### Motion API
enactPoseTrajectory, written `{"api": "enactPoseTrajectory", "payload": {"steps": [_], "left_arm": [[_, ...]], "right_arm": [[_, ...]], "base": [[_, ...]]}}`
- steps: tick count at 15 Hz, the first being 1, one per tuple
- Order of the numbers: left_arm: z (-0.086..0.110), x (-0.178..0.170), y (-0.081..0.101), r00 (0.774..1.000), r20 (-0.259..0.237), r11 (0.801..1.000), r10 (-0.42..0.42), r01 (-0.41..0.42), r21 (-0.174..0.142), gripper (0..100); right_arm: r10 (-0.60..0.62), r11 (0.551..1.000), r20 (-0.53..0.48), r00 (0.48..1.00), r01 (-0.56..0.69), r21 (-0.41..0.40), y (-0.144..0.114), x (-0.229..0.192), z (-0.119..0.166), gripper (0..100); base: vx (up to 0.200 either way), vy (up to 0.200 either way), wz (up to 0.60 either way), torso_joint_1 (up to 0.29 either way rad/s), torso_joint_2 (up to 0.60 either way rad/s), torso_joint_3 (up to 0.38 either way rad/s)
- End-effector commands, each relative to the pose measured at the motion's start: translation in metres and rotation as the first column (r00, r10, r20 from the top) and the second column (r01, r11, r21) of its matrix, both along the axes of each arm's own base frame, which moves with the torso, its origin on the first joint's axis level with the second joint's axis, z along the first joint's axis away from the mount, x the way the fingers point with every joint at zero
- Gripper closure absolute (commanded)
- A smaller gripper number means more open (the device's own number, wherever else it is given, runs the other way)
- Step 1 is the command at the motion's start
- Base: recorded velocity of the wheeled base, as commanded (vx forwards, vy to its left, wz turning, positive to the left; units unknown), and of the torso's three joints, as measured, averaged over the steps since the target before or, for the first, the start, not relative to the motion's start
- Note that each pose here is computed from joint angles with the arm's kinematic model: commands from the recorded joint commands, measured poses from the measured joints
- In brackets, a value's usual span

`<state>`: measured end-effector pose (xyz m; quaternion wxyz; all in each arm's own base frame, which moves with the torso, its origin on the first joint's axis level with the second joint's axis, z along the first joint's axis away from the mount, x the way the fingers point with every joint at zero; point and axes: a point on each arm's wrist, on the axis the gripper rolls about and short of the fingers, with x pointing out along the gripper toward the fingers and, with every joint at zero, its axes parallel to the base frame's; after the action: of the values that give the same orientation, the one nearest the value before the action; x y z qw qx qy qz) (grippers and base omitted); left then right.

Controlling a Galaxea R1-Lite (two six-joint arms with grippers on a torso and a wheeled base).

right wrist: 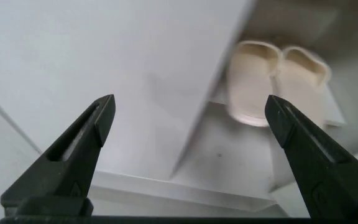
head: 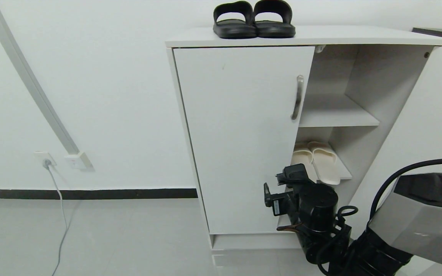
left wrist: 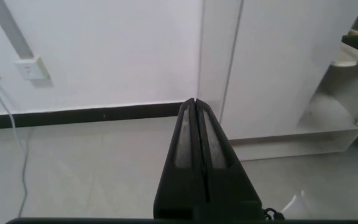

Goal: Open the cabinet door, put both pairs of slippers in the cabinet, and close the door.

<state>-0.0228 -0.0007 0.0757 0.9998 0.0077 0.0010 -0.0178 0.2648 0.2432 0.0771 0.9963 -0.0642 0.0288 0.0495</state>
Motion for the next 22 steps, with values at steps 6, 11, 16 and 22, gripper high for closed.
{"api": "enactPoseTrajectory", "payload": {"steps": [6, 11, 16, 22], "left_arm": [[-0.0001, 0.0, 0.0, 1.0, -0.001, 1.0, 0.0, 0.0, 0.0, 100], [0.0, 0.0001, 0.0, 1.0, -0.002, 1.0, 0.002, -0.002, 0.0, 100], [-0.0001, 0.0, 0.0, 1.0, -0.001, 1.0, 0.002, -0.002, 0.0, 100], [-0.0001, 0.0, 0.0, 1.0, -0.001, 1.0, 0.002, -0.002, 0.0, 100]], "right_arm": [[0.004, 1.0, 0.018, 1.0, -0.005, 0.011, 0.0006, -0.0009, 0.0028, 0], [0.009, 1.0, 0.03, 1.0, -0.009, -0.002, -0.0014, -0.0007, 0.0028, 0], [0.009, 1.0, 0.029, 1.0, -0.009, -0.005, -0.0018, -0.0011, 0.0024, 0], [0.006, 1.0, 0.026, 1.0, -0.006, -0.01, -0.0017, -0.001, 0.0016, 0]], "base": [[0.0, 0.0, 0.0, 0.0, 0.0, 0.0], [0.0, 0.0, 0.0, 0.0, 0.0, 0.0], [0.0, 0.0, 0.0, 0.0, 0.0, 0.0], [0.0, 0.0, 0.0, 0.0, -0.01, -0.017]]}}
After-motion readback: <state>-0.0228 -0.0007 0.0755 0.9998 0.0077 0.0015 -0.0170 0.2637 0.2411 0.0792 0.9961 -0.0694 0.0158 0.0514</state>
